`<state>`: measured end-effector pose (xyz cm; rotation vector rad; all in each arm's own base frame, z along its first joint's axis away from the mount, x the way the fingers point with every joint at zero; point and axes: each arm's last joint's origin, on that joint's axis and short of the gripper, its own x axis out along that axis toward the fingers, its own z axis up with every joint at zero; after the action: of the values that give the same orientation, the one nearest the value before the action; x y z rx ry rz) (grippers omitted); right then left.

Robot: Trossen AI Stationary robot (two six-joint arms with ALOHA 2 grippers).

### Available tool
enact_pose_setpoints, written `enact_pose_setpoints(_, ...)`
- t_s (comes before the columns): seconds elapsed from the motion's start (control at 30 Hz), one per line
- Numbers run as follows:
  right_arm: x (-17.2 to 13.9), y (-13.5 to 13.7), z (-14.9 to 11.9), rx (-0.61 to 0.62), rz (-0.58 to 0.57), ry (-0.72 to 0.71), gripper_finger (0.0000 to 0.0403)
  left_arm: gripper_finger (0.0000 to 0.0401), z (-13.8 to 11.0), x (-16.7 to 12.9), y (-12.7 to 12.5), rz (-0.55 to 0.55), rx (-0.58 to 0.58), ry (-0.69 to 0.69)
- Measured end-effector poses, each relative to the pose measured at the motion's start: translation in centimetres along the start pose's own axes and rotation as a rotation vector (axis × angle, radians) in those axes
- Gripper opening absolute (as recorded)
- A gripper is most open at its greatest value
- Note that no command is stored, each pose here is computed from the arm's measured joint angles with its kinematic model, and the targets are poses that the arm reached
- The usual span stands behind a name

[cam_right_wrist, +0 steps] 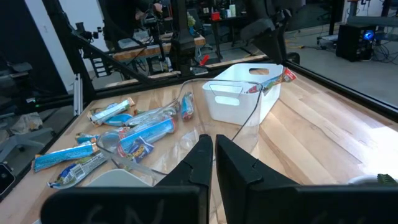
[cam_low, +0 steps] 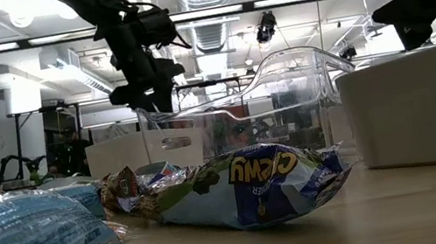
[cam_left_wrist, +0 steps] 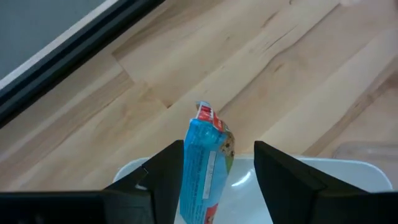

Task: Pick and place Granola Bars by type
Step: Put the red granola bar into the white bin

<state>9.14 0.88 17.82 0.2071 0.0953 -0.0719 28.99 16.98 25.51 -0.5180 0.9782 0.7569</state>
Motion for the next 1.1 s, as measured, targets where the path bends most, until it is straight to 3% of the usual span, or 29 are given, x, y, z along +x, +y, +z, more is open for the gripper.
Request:
enact_pose_setpoints(0.23,0.0,0.0,0.0,0.0,0.0,0.0,0.0013,0.0177,0.0,0.0,0.1,-0.039,-0.029,0.018)
enact_pose_setpoints(0.57,0.0,0.0,0.0,0.0,0.0,0.0,0.0013,0.0177,-0.2,0.4,0.4,-0.036,0.043,0.022)
enact_pose_setpoints(1.1,0.0,0.0,0.0,0.0,0.0,0.0,0.0013,0.0177,-0.8,1.7,0.6,-0.043,0.033,-0.013)
